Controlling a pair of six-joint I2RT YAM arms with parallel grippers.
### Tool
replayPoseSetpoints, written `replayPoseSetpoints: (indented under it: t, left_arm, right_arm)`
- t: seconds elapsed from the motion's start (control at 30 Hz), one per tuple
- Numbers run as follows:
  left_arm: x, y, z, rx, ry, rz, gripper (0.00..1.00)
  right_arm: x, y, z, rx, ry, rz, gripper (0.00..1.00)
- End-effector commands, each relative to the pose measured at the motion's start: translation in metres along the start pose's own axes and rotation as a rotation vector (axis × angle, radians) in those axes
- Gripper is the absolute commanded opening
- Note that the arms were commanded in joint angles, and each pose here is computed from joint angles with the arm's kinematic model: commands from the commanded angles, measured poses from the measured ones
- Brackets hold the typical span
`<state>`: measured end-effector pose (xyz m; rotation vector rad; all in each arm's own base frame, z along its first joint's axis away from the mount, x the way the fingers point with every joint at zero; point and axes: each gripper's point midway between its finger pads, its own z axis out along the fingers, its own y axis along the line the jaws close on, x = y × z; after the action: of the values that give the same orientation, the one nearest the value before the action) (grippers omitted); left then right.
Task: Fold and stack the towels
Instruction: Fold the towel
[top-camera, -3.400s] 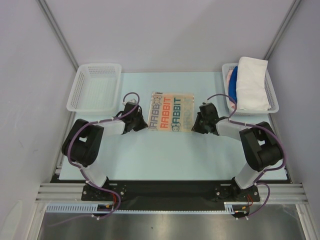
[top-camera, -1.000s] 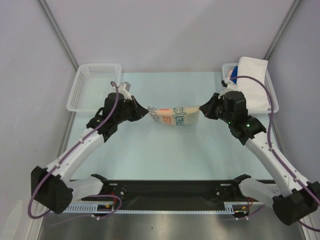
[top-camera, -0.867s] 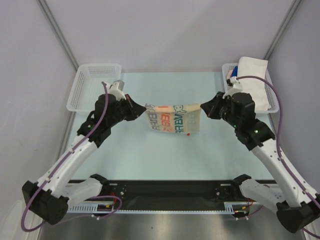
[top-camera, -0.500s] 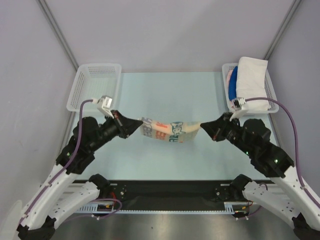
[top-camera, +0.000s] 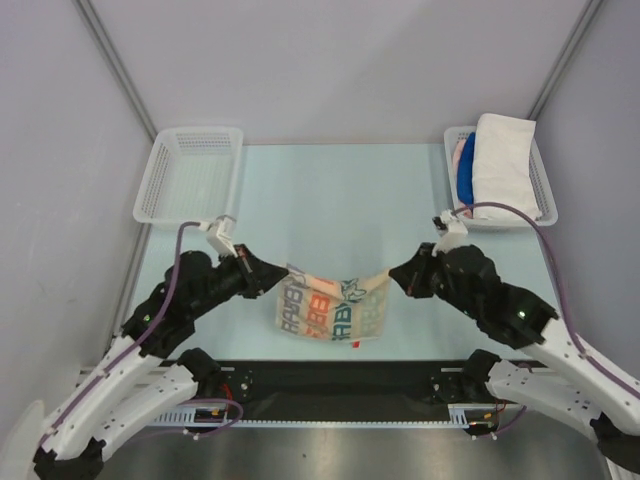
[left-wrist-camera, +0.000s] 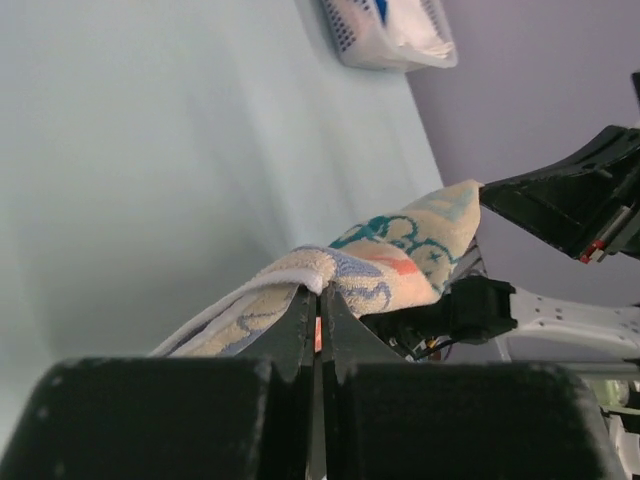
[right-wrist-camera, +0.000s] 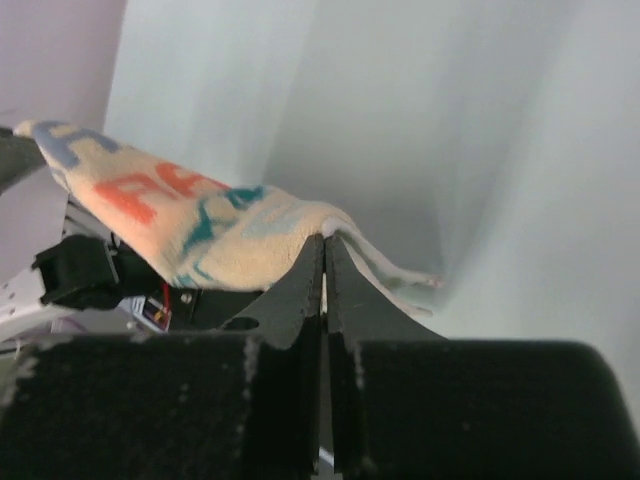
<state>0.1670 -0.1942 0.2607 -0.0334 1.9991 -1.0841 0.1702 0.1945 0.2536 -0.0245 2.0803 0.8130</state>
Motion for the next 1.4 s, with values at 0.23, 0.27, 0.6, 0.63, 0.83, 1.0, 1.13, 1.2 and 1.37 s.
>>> replayPoseSetpoints:
  t: [0.23, 0.27, 0.6, 0.63, 0.83, 1.0, 1.13, 1.2, 1.37]
  left_arm:
    - [-0.049, 0.088, 0.137, -0.180, 0.022, -0.154, 0.00]
    - [-0.066, 0.097, 0.148, -0.195, 0.002, -0.164, 0.00]
    - [-0.105, 0.170, 0.263, -0.165, 0.107, -0.269, 0.13]
    - [-0.108, 0.171, 0.267, -0.162, 0.112, -0.275, 0.15]
    - [-0.134, 0.173, 0.272, -0.174, 0.076, -0.249, 0.61]
    - [-0.141, 0.149, 0.262, -0.136, 0.064, -0.196, 0.52]
    - [-0.110, 0.151, 0.279, -0.131, 0.155, -0.196, 0.46]
    - [-0.096, 0.152, 0.287, -0.108, 0.230, -0.187, 0.46]
    - [-0.077, 0.160, 0.308, -0.054, 0.335, -0.205, 0.47]
  right_arm:
    - [-0.051, -0.076, 0.161, 0.072, 0.100, 0.145, 0.03]
    - [-0.057, -0.082, 0.174, 0.067, 0.100, 0.152, 0.02]
    - [-0.081, -0.157, 0.276, 0.096, 0.171, 0.261, 0.34]
    - [-0.079, -0.161, 0.281, 0.097, 0.183, 0.267, 0.39]
    - [-0.103, -0.170, 0.270, 0.158, 0.131, 0.269, 0.69]
    - [-0.098, -0.138, 0.271, 0.121, 0.144, 0.215, 0.51]
    - [-0.074, -0.108, 0.297, 0.040, 0.228, 0.199, 0.36]
    - [-0.057, -0.108, 0.308, 0.015, 0.273, 0.235, 0.36]
    - [-0.030, -0.115, 0.328, -0.047, 0.351, 0.284, 0.34]
